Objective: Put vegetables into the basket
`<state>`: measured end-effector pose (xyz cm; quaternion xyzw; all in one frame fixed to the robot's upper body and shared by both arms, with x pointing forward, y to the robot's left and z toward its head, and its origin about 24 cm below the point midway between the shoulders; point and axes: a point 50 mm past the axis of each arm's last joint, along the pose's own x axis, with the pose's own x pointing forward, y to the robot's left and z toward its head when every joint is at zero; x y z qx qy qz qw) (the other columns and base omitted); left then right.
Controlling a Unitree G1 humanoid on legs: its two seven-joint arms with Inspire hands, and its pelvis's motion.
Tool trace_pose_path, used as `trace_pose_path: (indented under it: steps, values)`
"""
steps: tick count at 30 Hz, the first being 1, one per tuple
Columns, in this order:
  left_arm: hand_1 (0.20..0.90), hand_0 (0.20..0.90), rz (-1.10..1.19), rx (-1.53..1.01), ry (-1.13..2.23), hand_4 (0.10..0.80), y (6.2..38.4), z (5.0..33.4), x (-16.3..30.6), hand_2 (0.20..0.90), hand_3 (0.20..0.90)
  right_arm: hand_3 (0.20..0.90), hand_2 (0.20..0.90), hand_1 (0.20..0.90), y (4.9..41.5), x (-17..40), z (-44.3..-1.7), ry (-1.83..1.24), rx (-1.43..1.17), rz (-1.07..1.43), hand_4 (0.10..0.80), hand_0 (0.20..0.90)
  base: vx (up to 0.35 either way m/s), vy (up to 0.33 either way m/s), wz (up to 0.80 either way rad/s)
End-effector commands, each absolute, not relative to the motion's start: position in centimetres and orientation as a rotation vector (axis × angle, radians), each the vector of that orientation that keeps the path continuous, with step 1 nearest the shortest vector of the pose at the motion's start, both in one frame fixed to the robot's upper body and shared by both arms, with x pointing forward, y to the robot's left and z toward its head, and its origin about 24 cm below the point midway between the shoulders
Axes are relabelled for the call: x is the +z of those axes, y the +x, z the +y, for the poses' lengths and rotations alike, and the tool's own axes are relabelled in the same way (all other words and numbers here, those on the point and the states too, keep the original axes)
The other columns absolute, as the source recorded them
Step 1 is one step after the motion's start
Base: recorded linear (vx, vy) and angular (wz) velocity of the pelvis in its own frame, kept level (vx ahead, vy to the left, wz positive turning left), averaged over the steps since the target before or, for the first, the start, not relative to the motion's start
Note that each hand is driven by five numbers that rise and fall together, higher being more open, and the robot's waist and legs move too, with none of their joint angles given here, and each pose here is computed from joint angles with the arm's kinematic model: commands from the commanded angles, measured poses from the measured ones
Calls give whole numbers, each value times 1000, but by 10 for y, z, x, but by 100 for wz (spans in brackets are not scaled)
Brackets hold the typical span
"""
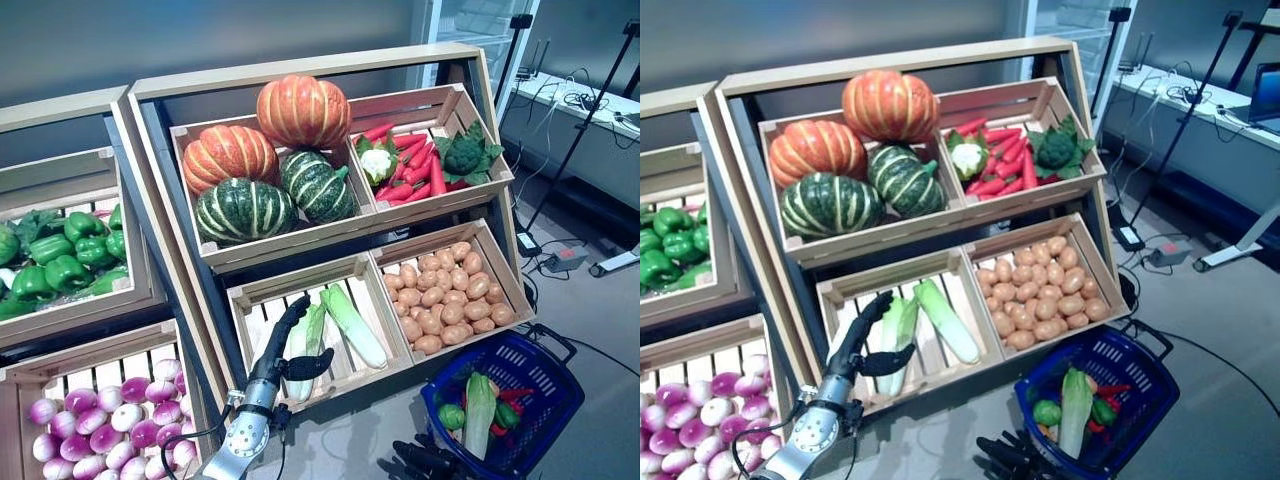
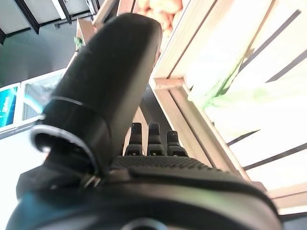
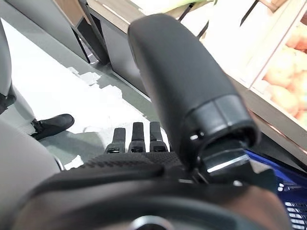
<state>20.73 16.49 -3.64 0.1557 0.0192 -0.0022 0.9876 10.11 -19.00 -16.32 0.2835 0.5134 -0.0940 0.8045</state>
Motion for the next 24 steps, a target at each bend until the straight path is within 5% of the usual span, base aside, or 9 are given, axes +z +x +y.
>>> trace_pose_path:
  steps: [1,11,24]
  values:
    - [900,900,-275,166,261,800,258,167,22,900,900,900,900,900,107,-165,-154,707,-181,1095,800,900,-53,18,-6]
    - [900,900,-280,447,205,800,315,141,48,900,900,900,900,900,197,-129,-142,601,-9,882,800,900,-227,36,-12]
    - [900,900,-284,755,161,800,339,154,71,900,900,900,900,900,229,-110,-143,634,2,763,800,900,-102,23,-7]
